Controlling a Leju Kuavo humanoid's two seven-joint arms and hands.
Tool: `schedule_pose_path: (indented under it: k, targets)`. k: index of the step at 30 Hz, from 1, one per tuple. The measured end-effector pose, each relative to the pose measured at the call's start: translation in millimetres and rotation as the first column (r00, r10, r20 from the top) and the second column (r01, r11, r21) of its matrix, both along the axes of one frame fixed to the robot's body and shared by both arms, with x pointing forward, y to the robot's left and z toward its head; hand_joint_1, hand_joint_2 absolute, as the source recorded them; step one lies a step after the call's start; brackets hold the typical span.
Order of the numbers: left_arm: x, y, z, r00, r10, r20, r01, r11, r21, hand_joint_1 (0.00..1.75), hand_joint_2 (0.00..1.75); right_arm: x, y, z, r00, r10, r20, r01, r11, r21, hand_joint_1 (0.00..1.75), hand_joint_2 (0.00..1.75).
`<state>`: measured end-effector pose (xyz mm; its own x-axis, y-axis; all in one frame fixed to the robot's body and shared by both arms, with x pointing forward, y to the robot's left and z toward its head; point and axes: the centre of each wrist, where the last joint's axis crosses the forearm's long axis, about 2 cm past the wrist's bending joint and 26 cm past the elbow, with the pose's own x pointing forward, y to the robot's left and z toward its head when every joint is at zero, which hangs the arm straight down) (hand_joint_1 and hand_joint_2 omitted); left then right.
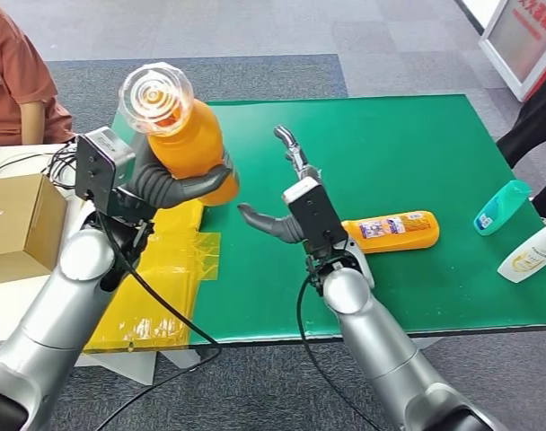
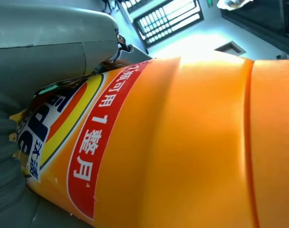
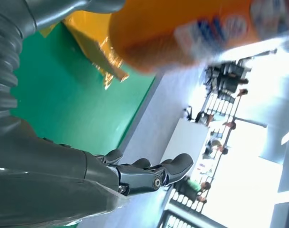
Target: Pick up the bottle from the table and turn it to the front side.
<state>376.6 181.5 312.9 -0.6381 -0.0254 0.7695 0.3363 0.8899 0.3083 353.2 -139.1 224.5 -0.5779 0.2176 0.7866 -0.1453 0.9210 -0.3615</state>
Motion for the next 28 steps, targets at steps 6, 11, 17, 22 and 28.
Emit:
schedule_pose_path:
  k: [6, 11, 17, 22, 28]
  targets:
    - [6.0, 20, -6.4, 0.989, 0.144, 0.035, -0.148, 0.965, 0.216, 1.75, 1.75, 3, -20, -8, 0.996, -0.083, -0.027, 0.084, 0.996, 0.026, 0.0, 1.75]
    - [13.9, 43, -23.1, 0.952, 0.287, 0.101, -0.299, 0.819, 0.489, 1.75, 1.75, -1, -41, -14, 0.987, -0.154, -0.053, 0.156, 0.986, 0.049, 0.0, 1.75]
    - [18.3, 63, -57.2, 0.941, 0.338, 0.037, -0.286, 0.729, 0.622, 1.75, 1.75, -6, -54, -18, 0.981, -0.182, -0.067, 0.186, 0.98, 0.069, 0.0, 1.75]
    - [15.3, 73, -86.7, 0.922, 0.387, -0.007, -0.273, 0.663, 0.697, 1.75, 1.75, -9, -56, -19, 0.981, -0.181, -0.07, 0.187, 0.98, 0.075, 0.0, 1.75]
    - [12.2, 78, -113.8, 0.897, 0.443, 0.006, -0.279, 0.556, 0.783, 1.75, 1.75, -10, -56, -13, 0.985, -0.169, -0.047, 0.173, 0.981, 0.089, 0.0, 1.75]
